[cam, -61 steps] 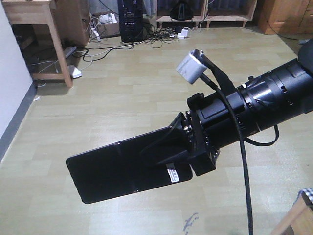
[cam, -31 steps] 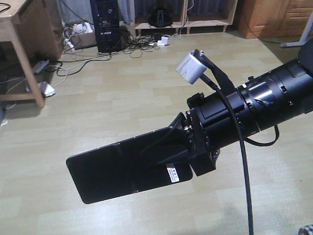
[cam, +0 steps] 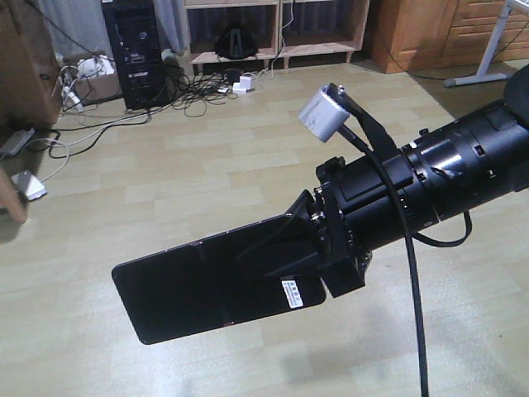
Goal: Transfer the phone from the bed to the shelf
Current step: 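Carry the phone in the right gripper while driving to the shelf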
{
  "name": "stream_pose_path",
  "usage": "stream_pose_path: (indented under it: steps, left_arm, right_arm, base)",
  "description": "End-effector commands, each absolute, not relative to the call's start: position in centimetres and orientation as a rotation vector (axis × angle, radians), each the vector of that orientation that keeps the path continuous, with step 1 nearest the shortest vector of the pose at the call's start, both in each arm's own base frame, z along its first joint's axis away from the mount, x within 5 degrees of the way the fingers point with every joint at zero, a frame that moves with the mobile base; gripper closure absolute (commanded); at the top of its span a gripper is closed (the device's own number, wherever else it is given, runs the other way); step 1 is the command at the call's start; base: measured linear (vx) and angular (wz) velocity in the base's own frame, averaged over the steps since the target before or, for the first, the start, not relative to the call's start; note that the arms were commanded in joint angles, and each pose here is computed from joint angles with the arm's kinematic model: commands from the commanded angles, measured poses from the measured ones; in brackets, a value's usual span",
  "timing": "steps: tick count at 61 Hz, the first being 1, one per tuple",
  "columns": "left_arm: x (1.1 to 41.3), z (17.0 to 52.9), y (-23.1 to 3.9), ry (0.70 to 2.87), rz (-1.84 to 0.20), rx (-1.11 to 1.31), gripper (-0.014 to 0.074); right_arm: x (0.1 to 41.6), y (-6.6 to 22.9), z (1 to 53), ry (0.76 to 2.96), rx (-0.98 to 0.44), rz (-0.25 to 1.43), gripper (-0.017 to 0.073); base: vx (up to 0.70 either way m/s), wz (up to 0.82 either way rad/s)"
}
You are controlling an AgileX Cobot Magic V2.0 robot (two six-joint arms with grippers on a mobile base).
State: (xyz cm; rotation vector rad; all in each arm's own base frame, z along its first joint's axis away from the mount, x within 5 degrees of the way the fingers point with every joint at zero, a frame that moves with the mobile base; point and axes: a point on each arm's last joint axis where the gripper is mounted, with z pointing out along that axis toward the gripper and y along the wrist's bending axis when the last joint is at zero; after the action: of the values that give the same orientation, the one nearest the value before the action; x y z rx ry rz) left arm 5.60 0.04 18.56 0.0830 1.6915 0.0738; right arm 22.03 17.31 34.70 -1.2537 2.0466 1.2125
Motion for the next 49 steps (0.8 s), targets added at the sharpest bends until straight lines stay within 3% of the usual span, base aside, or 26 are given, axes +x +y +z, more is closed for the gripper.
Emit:
stream_pose_path:
  steps: [1,49]
  left_arm:
    - [5.47,20.15,-0.01,1.582,0.065,0.076,0.0593]
    - [5.47,20.15,-0.01,1.582,0.065,0.076,0.0593]
  right_arm:
    - [20.67,17.29,36.93,1.945,-1.273,1.316,0.0560]
    - [20.67,17.29,36.93,1.945,-1.273,1.316,0.0560]
  base:
    - [0.40,-0.14]
    - [0.40,-0.18]
